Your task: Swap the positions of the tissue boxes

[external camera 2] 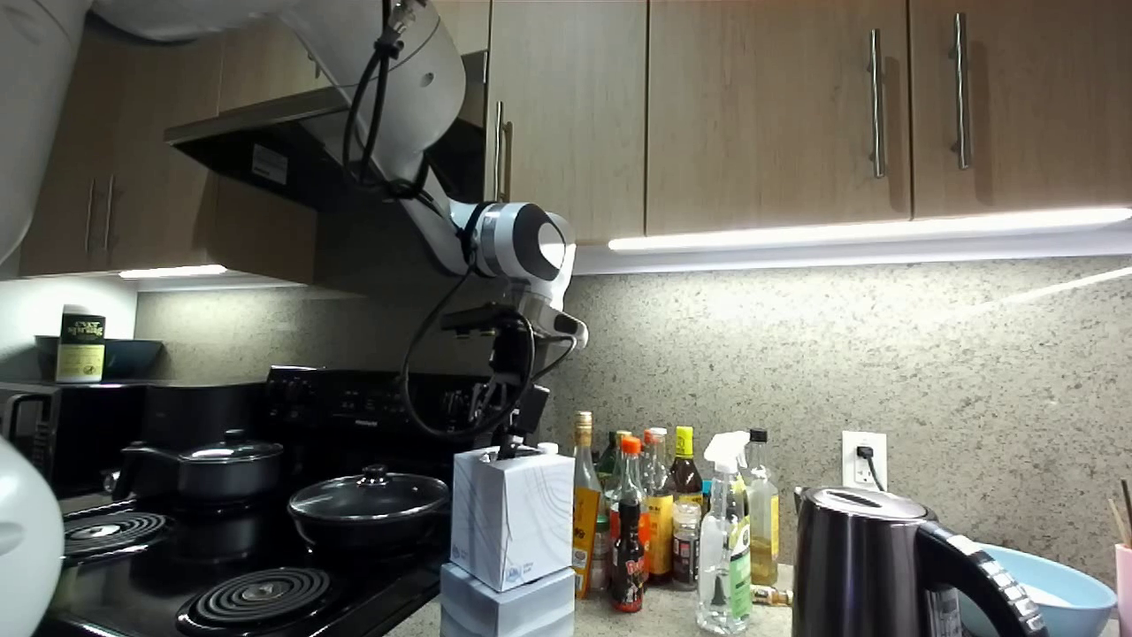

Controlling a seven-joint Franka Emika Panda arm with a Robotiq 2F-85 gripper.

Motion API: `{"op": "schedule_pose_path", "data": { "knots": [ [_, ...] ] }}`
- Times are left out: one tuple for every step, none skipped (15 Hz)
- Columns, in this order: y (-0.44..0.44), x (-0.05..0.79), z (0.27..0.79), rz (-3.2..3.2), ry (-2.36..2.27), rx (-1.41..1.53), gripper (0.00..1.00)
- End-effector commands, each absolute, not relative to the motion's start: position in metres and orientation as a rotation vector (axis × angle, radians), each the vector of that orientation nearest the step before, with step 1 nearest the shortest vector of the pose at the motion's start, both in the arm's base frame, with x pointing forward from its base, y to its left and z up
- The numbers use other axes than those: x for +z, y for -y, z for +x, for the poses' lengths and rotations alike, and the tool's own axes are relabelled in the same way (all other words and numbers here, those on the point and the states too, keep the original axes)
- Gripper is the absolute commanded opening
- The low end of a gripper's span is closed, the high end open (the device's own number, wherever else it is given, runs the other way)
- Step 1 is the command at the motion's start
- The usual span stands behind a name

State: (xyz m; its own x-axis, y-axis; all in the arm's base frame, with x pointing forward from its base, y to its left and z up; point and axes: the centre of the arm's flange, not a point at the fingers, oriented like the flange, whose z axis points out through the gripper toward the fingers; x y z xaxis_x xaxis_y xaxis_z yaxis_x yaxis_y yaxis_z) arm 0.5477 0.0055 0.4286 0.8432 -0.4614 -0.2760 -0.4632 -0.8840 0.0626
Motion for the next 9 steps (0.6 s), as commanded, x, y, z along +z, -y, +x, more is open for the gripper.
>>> {"op": "schedule_pose_path", "data": {
  "knots": [
    [-0.005,0.445,0.534,-3.060,-0.735,0.395,0.97],
    [-0.005,0.450,0.532,-3.067,-0.728,0.376,0.99],
    [-0.005,0.456,0.530,-3.075,-0.718,0.345,1.00],
    [-0.005,0.464,0.528,-3.076,-0.708,0.313,1.00],
    [-0.005,0.472,0.525,-3.079,-0.696,0.275,1.00],
    [-0.005,0.480,0.522,-3.083,-0.688,0.237,1.00],
    [-0.006,0.487,0.520,-3.084,-0.684,0.204,1.00],
    [-0.007,0.495,0.517,-3.087,-0.680,0.172,1.00],
    [-0.009,0.501,0.514,-3.089,-0.675,0.138,1.00]
  ]
}}
